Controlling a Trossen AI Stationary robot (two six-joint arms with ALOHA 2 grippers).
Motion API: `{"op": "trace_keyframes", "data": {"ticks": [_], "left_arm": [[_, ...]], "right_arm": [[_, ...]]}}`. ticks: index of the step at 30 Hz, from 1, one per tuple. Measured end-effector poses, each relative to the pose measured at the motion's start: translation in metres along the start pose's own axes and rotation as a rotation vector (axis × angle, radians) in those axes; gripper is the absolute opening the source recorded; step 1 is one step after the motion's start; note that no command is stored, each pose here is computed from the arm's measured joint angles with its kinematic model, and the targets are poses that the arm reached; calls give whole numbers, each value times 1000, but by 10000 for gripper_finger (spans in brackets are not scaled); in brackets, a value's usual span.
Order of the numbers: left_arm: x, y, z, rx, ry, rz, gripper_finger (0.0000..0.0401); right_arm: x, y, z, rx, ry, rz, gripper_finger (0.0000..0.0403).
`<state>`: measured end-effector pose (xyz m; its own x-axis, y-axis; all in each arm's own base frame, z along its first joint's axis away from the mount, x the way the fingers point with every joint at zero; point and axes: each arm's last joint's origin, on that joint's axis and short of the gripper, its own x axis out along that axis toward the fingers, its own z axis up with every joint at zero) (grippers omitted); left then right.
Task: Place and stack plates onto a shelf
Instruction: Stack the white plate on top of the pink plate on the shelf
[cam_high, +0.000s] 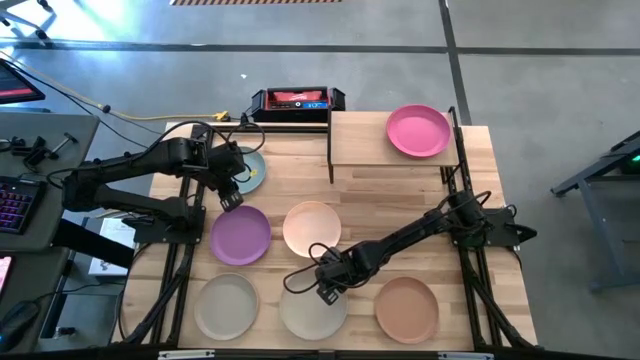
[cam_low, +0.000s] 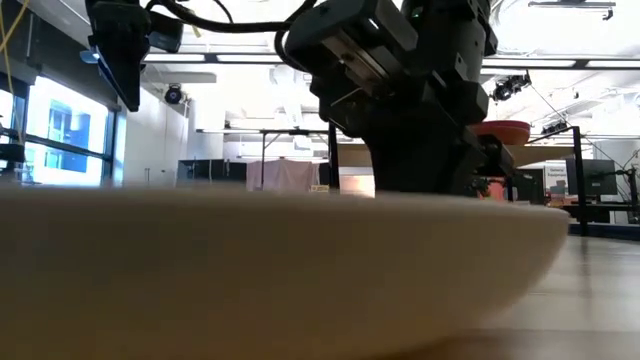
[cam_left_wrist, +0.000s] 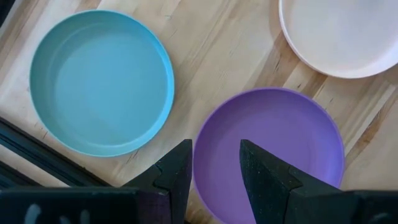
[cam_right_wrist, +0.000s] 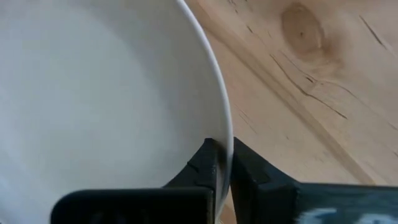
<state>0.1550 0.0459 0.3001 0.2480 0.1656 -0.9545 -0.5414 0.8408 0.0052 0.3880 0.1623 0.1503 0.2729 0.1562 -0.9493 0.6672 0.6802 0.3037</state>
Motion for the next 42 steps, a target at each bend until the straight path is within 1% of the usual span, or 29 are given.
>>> {"op": "trace_keyframes", "data": {"ticks": [5, 11, 17, 25, 32, 36, 42], "left_arm": [[0, 0, 0, 0, 0, 0, 124], [0, 0, 0, 0, 0, 0, 124], [0, 0, 0, 0, 0, 0, 124], [0, 0, 0, 1, 4, 1, 124], [0, 1, -4, 5, 44, 12, 124], [0, 2, -6, 7, 67, 20, 124], [-2, 3, -11, 8, 48, 14, 124]], "right_arm": [[-5, 2, 0, -16, 13, -18, 2], [-20, 5, 3, -45, 31, -88, 0], [-32, 8, 6, -72, 34, -126, 0], [-57, 11, 19, -92, 7, -187, 1], [-76, 6, 32, -130, -2, -259, 1], [-78, 2, 38, -151, 6, -269, 1], [-90, -6, 46, -170, 11, -280, 0]]}}
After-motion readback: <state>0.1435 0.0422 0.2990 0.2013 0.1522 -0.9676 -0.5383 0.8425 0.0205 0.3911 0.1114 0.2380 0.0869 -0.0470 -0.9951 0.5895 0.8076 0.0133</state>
